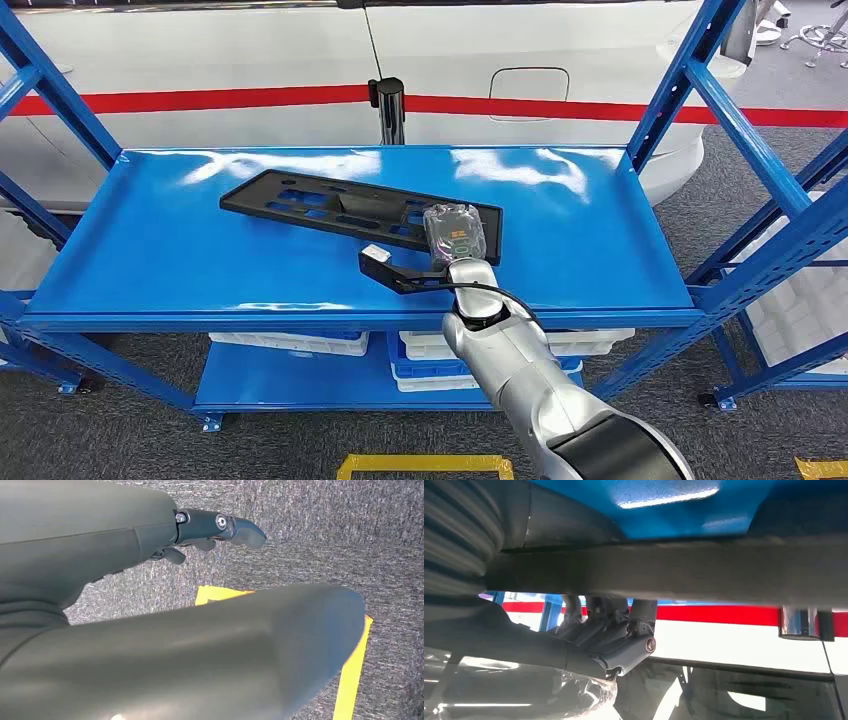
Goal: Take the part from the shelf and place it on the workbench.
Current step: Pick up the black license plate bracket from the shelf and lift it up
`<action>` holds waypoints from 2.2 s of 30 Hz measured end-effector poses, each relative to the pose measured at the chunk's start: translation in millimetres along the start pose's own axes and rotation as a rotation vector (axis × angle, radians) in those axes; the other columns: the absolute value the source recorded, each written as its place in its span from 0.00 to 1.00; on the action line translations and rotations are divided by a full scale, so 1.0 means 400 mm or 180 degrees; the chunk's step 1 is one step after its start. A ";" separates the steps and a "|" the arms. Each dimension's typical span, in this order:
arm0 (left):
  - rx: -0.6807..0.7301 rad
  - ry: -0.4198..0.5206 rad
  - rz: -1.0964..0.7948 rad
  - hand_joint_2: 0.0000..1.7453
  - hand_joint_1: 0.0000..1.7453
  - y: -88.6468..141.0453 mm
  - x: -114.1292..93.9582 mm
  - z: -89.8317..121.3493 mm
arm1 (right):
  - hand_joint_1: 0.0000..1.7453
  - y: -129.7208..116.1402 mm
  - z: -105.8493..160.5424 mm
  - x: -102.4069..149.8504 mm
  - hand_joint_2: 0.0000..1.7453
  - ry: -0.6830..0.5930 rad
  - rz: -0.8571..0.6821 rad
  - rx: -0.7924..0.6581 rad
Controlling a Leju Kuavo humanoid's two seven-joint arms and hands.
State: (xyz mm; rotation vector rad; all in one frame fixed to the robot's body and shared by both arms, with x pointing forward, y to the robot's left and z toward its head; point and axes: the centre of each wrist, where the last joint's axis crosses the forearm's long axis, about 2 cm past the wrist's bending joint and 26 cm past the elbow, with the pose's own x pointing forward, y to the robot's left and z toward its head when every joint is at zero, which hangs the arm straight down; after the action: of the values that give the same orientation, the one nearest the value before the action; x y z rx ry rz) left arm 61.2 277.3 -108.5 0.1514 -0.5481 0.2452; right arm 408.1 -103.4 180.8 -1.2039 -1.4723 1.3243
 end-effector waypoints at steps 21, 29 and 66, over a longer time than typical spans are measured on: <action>-0.0194 -0.0416 0.0361 0.00 0.00 -0.001 0.008 -0.004 | 1.00 -0.074 0.075 0.006 1.00 -0.0471 -0.0662 -0.0835; -0.0261 -0.0558 0.0363 0.00 0.00 -0.011 0.016 -0.006 | 1.00 -0.179 0.153 -0.013 1.00 -0.0620 -0.0789 -0.1571; -0.0544 -0.0231 0.0824 1.00 0.00 -0.030 0.045 -0.015 | 1.00 -0.245 0.290 -0.167 1.00 -0.1243 -0.2835 -0.1947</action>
State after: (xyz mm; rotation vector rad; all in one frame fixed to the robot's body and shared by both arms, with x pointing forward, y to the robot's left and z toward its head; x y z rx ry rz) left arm 82.2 270.4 -104.8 -0.0780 -0.6585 0.4440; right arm 298.2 -194.8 265.0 -0.4583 -2.4140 0.5024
